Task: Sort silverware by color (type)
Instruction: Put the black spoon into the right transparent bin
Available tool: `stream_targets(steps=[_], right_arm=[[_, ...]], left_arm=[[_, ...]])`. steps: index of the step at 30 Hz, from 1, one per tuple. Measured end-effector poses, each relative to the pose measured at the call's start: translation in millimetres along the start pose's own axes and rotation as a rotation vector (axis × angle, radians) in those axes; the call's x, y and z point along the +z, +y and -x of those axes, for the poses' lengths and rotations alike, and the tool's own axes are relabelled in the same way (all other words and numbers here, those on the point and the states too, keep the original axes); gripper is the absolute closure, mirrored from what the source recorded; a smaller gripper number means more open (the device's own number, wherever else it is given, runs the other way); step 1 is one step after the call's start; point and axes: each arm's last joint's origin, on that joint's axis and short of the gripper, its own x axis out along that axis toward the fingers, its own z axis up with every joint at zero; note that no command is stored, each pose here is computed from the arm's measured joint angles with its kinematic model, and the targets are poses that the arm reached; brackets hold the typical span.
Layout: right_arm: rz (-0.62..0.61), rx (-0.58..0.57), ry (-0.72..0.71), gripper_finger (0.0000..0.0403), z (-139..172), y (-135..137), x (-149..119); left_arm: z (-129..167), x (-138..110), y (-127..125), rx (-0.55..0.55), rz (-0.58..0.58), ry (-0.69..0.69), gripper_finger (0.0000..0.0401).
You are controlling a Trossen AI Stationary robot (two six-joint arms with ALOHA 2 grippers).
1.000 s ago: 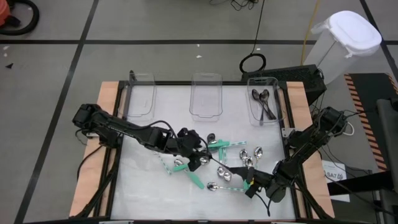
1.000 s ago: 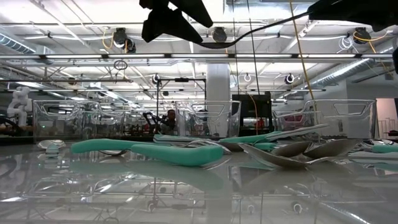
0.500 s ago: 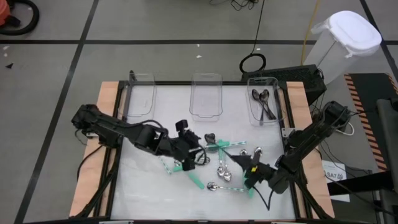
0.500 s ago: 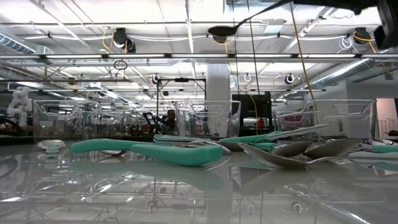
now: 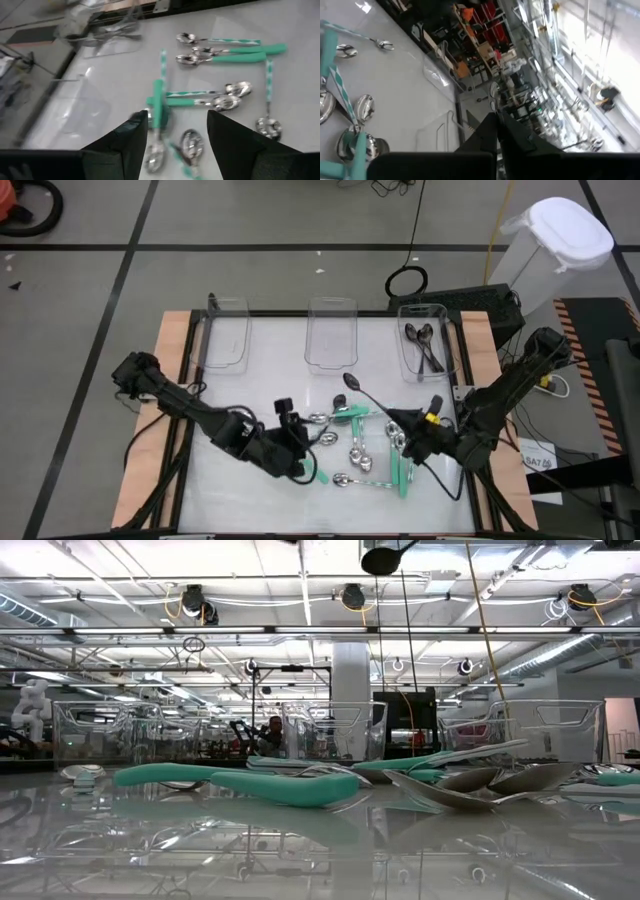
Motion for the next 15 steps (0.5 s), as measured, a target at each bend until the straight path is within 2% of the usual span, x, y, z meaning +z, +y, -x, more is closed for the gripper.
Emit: stream_targets(steps=[3, 8, 15], right_arm=[[-0.071, 0.014, 0.002, 0.0403, 1, -3, -4], [-0.079, 0.024, 0.012, 0.0403, 5, -11, -13], [-0.087, -0.043, 0.083, 0.0403, 3, -39, -30]], left_arm=[[-9, -13, -11, -0.031, 0.024, -0.073, 0.0198], [-22, -30, -18, -0.098, 0.021, -0.189, 0.0214], [-35, -27, -6, -0.124, 0.059, -0.269, 0.0239]])
